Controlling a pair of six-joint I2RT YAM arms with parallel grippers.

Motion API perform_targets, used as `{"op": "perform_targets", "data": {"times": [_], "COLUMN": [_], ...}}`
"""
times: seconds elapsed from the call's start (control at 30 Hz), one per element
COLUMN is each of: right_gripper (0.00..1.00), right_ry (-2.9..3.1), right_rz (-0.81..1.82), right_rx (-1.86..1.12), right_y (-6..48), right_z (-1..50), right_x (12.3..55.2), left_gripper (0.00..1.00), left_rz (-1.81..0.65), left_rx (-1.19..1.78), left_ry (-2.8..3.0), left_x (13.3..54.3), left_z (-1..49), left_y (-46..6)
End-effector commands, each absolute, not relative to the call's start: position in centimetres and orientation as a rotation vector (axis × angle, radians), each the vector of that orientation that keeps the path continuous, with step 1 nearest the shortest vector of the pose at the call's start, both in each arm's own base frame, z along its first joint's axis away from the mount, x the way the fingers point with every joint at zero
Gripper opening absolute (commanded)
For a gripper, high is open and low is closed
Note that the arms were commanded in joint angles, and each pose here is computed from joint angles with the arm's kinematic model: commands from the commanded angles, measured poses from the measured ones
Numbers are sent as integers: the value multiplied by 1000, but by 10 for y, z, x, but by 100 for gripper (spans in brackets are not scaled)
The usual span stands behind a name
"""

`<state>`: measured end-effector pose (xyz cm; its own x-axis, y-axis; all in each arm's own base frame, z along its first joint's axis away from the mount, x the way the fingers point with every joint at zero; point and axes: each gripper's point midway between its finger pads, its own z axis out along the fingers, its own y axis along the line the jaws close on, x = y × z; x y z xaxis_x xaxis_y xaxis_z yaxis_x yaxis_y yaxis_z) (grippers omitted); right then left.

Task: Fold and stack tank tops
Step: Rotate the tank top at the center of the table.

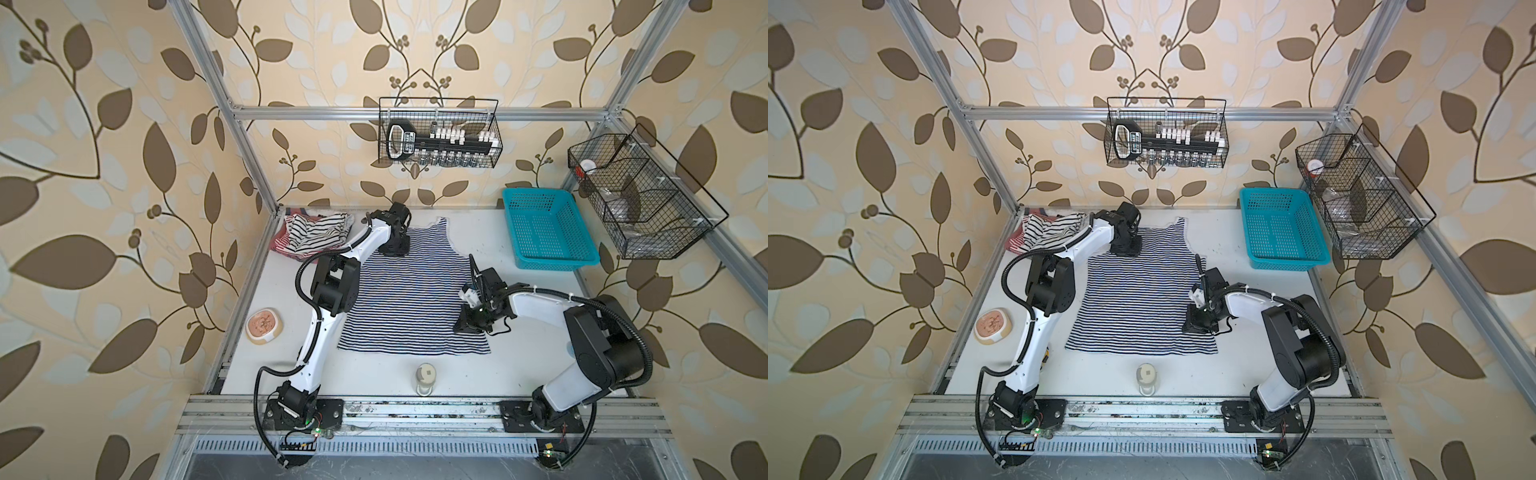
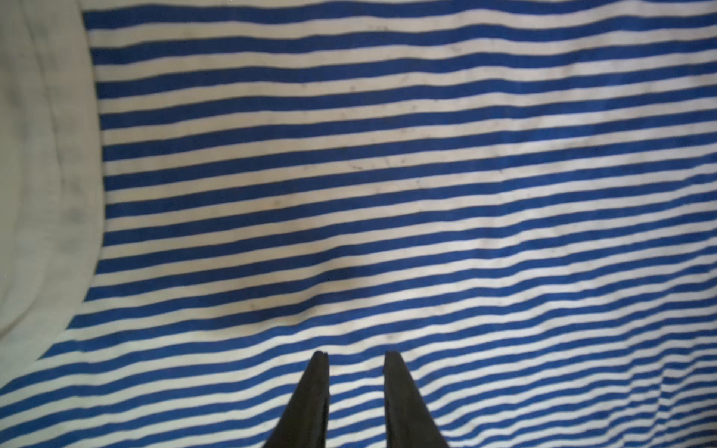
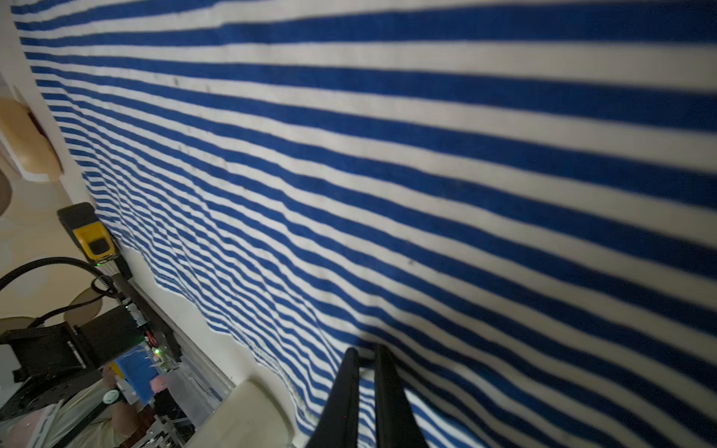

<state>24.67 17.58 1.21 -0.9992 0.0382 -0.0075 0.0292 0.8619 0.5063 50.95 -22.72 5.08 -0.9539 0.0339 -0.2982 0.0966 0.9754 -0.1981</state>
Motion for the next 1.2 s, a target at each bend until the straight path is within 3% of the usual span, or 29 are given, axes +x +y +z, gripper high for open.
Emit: {"op": "perform_targets", "data": {"times": [0.0, 0.37, 0.5, 0.83, 1.17], "right_gripper": [10, 5, 13, 11, 8], "right_ry": [3108, 3196, 3196, 3271, 3304], "right_rz": [589, 420, 295, 181, 160], "right_rx": [64, 144, 118, 121, 77], "right_y": [153, 118, 104, 65, 56], "right_z": [-9, -17, -1, -6, -21], "right_x": [243, 255, 269, 311, 360], "left_gripper": [26, 26, 26, 26, 26], "left_rz": [-364, -387, -404, -575, -521], "left_rx": [26, -382, -597, -1002, -1123], "left_ry": [2848, 3003, 3016, 2973, 2941], "left_x": [512, 476, 452, 389, 336], "left_z": [47, -19, -35, -44, -34], "left_y": [-208, -161, -141, -143, -128]}}
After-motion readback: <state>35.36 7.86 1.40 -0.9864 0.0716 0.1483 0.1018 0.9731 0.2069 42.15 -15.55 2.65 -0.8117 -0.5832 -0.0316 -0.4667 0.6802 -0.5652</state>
